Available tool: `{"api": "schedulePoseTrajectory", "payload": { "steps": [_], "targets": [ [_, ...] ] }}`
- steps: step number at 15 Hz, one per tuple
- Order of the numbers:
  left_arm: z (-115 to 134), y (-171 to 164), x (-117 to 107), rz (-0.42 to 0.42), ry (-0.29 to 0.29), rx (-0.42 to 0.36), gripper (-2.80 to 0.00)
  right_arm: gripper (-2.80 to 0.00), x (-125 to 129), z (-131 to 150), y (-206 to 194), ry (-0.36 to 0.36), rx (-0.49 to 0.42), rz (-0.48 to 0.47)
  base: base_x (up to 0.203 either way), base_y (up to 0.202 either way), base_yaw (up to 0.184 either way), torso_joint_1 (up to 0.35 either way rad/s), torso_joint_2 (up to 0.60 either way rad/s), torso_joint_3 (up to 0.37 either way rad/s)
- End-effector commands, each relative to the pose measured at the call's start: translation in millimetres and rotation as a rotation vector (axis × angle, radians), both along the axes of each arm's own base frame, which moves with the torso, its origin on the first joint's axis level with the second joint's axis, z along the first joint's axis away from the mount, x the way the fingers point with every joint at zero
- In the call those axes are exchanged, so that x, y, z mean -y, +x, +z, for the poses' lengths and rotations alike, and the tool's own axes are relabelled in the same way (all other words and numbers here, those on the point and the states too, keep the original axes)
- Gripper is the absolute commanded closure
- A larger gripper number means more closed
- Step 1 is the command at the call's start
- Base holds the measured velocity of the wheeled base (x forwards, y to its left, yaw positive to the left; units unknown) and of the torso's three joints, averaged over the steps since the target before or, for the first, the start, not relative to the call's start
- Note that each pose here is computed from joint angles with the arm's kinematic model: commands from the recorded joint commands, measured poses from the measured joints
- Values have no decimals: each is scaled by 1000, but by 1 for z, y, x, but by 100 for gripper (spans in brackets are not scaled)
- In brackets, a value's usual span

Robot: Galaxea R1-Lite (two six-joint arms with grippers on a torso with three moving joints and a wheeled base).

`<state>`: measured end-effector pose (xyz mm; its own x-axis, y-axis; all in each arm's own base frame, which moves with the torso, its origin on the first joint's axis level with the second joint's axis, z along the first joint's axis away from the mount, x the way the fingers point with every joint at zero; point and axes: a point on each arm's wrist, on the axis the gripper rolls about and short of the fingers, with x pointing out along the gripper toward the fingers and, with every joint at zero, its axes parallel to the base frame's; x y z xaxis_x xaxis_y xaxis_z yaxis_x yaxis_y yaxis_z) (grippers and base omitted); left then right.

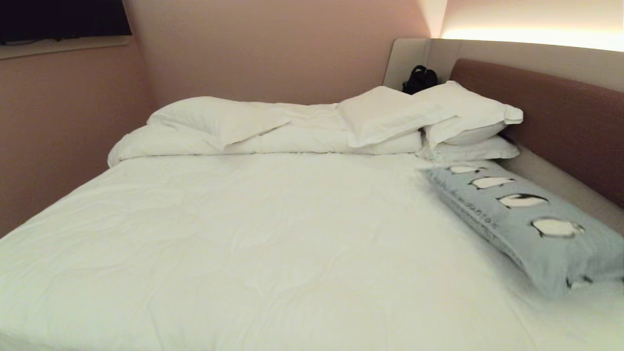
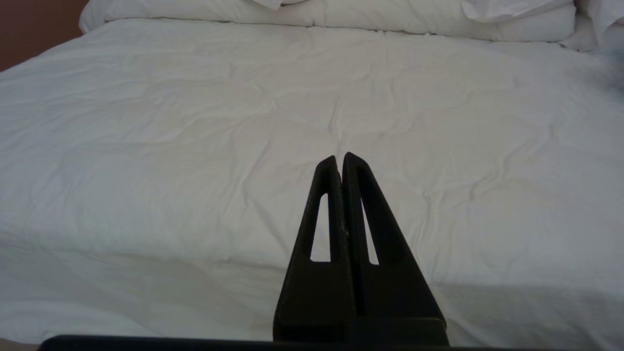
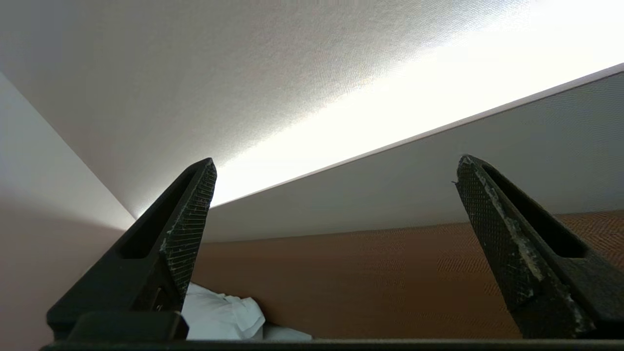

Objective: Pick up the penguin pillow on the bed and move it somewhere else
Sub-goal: Place the pillow at the bedside, then pick up the pillow

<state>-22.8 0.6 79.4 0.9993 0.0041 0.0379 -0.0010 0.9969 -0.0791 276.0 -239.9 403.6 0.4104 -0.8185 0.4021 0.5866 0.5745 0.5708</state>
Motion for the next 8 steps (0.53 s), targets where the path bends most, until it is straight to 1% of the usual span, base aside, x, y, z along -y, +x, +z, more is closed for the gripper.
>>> {"api": "schedulePoseTrajectory", "payload": {
  "steps": [1,2,3,5,7,8],
  "targets": [
    [0,0,0,1,0,0,0,-280,7,-18,13,53,-66,18,0,0,0,0,0,0],
    [0,0,0,1,0,0,0,-280,10,-29,23,81,-104,31,0,0,0,0,0,0],
    [0,0,0,1,-1,2,0,-280,18,-50,39,117,-156,51,0,0,0,0,0,0],
    [0,0,0,1,-1,2,0,-280,30,-95,70,208,-292,124,0,0,0,0,0,0],
    [0,0,0,1,-1,2,0,-280,36,-139,91,321,-455,262,0,0,0,0,0,0],
    [0,0,0,1,0,2,0,-280,36,-153,95,384,-504,339,0,0,0,0,0,0]
  ]
}}
